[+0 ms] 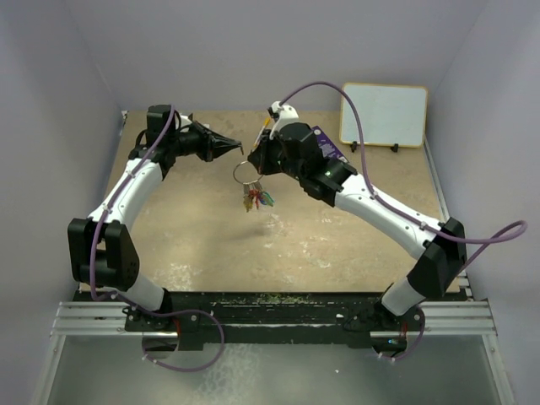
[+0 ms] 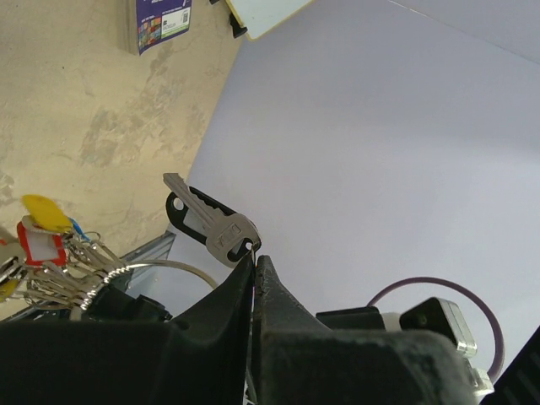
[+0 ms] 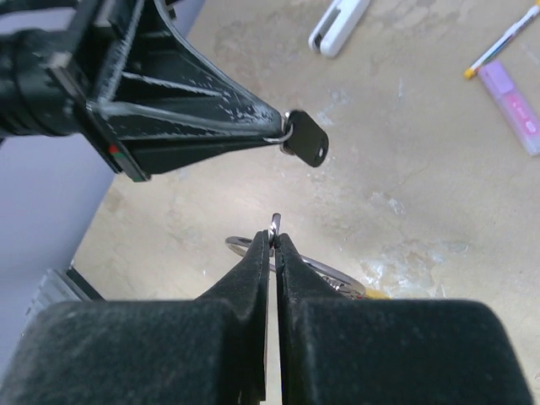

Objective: Put the keys on the keyring

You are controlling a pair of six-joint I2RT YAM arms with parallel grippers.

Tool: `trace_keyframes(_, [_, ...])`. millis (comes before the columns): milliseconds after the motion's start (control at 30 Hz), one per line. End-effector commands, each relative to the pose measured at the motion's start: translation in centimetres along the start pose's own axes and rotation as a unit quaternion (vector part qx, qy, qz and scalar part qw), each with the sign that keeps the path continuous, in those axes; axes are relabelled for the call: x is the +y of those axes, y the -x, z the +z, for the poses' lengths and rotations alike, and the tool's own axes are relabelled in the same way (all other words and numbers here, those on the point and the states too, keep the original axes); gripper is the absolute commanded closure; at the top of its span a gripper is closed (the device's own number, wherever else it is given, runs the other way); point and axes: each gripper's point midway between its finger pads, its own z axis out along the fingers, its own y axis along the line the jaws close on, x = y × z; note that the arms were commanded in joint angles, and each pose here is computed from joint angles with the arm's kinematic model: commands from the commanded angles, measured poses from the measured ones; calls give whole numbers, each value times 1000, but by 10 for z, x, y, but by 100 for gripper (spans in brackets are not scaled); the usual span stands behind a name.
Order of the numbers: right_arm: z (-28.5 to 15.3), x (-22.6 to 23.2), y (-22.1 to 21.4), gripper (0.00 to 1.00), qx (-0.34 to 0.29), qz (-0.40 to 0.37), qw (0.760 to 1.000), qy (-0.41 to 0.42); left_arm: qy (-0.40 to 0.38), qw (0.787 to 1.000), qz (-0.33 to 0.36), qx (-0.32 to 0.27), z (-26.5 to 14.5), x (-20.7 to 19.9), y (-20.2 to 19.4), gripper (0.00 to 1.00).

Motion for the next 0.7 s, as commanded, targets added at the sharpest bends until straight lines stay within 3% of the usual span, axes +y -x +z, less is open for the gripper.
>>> trace_keyframes(0, [-19,15,55,100,-85,-5,996,5,-18,1000,11,-5,-5,-10,-2,96])
trace_keyframes(133, [-19,20,72,100,-108,-7,994,5,-19,1000,12,-4,-6,-11,-2,96])
trace_keyframes(667, [0,34,68,100,-105,-58,992,48,-40,999,16,20,-11,-20,-14,96])
